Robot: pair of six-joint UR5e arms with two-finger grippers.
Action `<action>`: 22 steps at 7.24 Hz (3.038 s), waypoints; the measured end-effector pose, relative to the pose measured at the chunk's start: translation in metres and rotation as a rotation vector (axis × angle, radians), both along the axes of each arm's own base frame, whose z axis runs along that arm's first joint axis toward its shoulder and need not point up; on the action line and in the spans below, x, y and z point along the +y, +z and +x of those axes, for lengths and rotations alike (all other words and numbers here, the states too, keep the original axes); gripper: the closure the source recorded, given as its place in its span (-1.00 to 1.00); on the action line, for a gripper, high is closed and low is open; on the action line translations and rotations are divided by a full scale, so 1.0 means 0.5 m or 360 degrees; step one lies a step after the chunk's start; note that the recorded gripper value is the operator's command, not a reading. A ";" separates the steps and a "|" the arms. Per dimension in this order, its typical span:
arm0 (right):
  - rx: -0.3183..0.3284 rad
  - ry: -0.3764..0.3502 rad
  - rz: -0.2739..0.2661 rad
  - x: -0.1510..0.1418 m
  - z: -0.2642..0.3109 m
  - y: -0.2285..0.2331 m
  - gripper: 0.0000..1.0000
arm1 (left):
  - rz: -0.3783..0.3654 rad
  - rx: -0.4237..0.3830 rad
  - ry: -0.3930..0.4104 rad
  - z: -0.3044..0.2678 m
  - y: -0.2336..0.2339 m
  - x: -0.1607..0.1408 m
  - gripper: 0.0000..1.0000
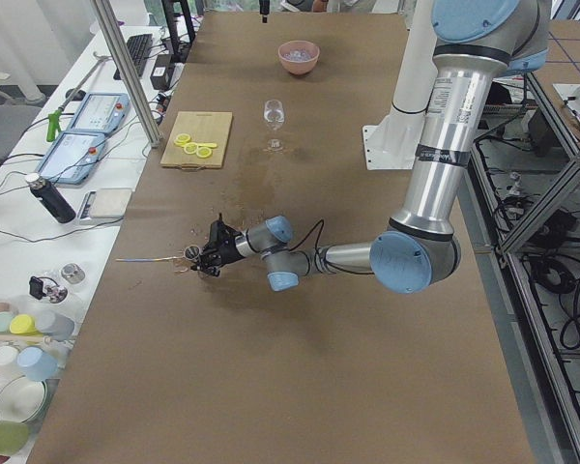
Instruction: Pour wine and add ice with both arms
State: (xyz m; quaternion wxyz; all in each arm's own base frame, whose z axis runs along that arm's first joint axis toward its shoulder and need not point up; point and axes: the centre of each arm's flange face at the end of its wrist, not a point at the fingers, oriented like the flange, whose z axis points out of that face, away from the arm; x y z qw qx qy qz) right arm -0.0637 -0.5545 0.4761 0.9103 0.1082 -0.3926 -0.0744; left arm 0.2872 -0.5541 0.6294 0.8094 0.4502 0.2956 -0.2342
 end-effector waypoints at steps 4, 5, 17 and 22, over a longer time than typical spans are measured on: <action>0.0004 -0.0016 0.0003 0.000 -0.013 -0.002 -1.00 | 0.0014 0.0010 0.0150 -0.010 -0.013 0.029 -0.98; 0.0002 -0.0017 0.0002 0.001 -0.016 -0.004 -1.00 | 0.0004 0.0026 0.0194 -0.032 -0.006 0.060 -0.98; 0.0122 -0.0031 -0.0280 0.301 -0.166 0.005 -1.00 | -0.0174 0.0600 0.0455 -0.392 0.096 0.288 -0.95; 0.0152 0.0157 -0.0480 0.296 -0.174 0.041 -1.00 | -0.0313 0.0836 0.0652 -0.367 0.001 0.230 -0.93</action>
